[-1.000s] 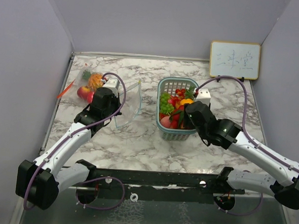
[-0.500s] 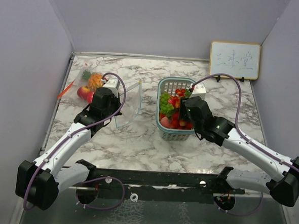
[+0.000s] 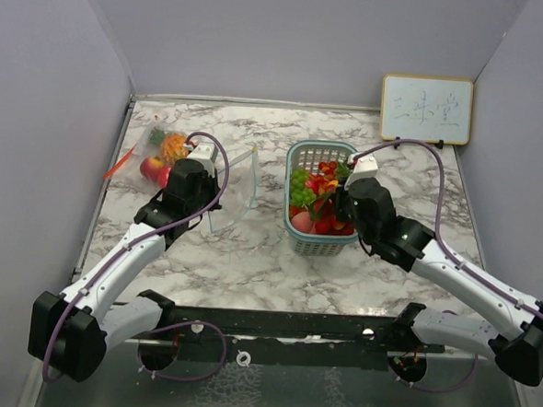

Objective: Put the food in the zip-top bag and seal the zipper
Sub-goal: Pick up the fake fruit from the bin, then place the fake fruit in the zipper food storage bag.

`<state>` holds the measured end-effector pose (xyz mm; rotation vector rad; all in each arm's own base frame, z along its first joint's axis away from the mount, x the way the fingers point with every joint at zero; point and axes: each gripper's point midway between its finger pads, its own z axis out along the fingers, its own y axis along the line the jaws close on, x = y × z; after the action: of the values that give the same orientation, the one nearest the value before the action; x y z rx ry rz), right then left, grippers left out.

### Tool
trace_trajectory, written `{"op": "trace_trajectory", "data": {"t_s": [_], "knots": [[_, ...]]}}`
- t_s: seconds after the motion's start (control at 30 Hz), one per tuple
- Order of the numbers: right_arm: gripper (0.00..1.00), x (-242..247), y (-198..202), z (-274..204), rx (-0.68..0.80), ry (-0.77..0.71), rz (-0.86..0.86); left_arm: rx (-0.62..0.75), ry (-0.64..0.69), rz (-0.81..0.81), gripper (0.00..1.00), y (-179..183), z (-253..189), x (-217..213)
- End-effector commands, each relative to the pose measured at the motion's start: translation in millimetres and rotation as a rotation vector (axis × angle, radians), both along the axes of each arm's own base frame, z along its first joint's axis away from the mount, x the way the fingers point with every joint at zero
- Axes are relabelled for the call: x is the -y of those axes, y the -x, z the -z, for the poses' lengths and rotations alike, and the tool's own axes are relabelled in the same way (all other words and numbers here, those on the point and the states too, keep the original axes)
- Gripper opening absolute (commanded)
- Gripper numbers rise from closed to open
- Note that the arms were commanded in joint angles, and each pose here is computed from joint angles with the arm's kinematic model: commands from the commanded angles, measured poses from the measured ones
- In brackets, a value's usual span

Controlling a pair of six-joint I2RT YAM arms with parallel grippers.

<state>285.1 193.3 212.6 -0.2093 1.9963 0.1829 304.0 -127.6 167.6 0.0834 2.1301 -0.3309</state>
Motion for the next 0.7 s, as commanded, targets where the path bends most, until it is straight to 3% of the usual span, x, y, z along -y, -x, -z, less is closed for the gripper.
{"op": "trace_trajectory", "data": {"t_s": [0.0, 0.17, 0.4, 0.67], "knots": [[0.01, -22, 7, -81, 0.163, -0.156, -0.16, 0.023, 0.029, 0.018, 0.0, -1, -8, 5], [0.01, -63, 36, -139, 0.243, -0.282, -0.457, 0.019, 0.034, 0.028, 0.0, -2, -9, 9], [0.01, -136, 77, -182, 0.311, -0.509, -0.899, 0.009, 0.056, 0.067, 0.0, -3, -19, 18], [0.01, -168, 58, -196, 0.381, -0.796, -0.901, 0.033, 0.173, 0.137, 0.0, 5, -45, 38]]}}
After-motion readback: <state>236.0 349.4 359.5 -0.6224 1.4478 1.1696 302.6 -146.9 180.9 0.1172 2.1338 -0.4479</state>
